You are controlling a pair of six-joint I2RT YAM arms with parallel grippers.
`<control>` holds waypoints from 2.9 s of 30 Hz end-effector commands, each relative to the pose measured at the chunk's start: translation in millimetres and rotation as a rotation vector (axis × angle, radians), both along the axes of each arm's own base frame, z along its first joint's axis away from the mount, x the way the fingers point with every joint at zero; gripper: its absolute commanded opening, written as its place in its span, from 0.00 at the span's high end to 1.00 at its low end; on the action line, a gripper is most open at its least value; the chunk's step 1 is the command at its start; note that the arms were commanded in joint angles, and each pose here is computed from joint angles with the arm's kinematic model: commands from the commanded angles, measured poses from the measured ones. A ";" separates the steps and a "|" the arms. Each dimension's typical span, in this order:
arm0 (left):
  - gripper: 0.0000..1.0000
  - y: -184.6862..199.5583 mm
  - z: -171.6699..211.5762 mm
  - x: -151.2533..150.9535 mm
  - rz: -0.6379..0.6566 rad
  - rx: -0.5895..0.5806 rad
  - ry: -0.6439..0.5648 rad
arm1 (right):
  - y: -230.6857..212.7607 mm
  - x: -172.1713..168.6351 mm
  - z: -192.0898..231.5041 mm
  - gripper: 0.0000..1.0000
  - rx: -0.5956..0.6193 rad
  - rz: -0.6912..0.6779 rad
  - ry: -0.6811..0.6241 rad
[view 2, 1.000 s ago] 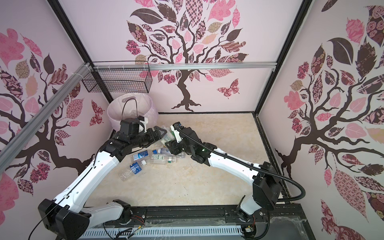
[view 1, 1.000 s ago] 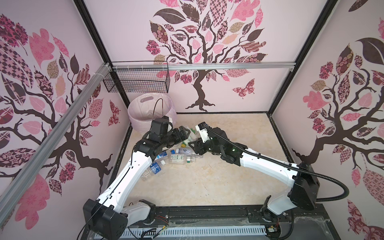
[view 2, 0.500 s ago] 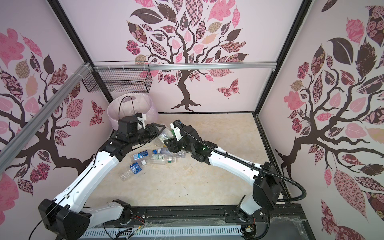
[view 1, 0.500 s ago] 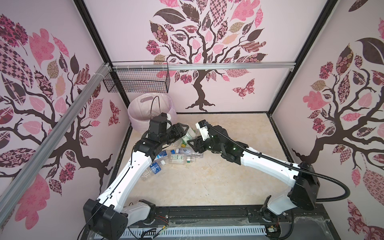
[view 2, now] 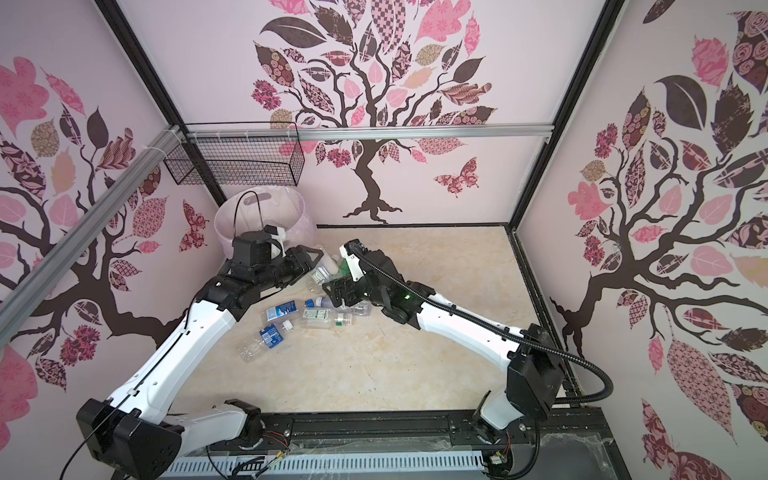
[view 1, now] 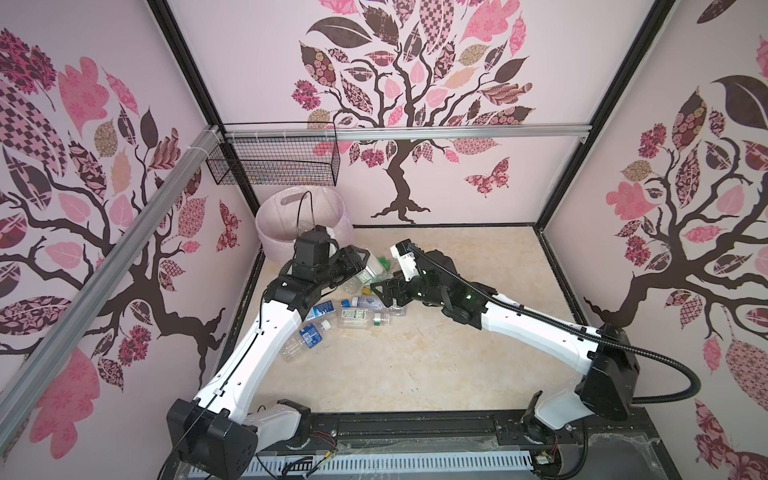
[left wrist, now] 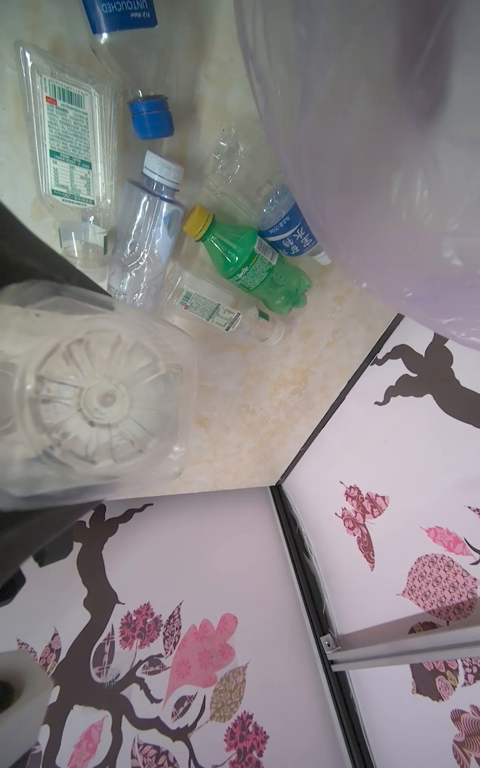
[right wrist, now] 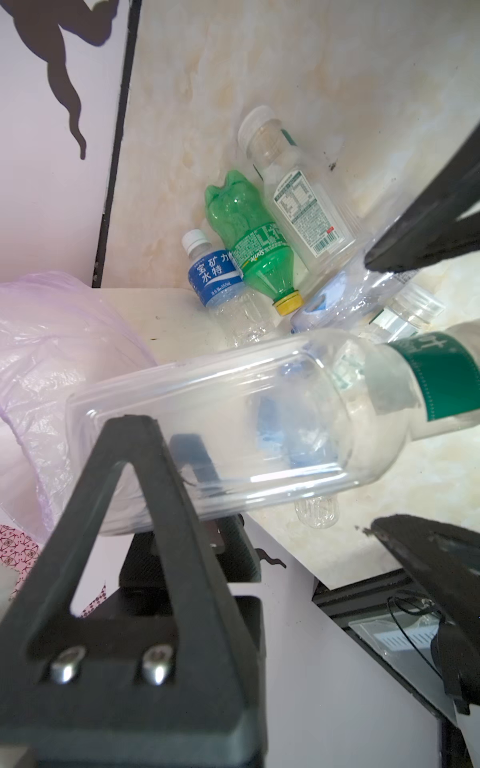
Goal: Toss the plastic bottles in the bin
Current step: 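Carry the clear bottle over the bin with the left gripper while the right releases, then return the left gripper from the bin while the right lowers toward the bottles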
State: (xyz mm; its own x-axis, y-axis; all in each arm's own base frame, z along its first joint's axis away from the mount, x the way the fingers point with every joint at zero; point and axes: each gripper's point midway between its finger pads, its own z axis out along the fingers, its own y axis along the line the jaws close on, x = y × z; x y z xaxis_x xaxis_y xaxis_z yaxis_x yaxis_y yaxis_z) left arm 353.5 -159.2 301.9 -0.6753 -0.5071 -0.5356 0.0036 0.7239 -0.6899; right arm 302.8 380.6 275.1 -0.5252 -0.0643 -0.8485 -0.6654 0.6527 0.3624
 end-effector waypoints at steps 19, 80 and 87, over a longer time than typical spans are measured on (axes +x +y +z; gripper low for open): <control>0.48 84.9 130.4 31.2 0.219 0.108 -0.283 | 2.9 14.4 115.0 0.00 0.040 -0.016 -0.240; 0.03 68.7 89.6 49.5 0.132 0.181 -0.171 | -24.5 12.7 59.6 0.01 -0.032 -0.112 -0.142; 0.03 18.3 57.1 24.3 -0.007 0.174 -0.103 | -50.7 10.9 13.2 0.00 -0.071 -0.166 -0.088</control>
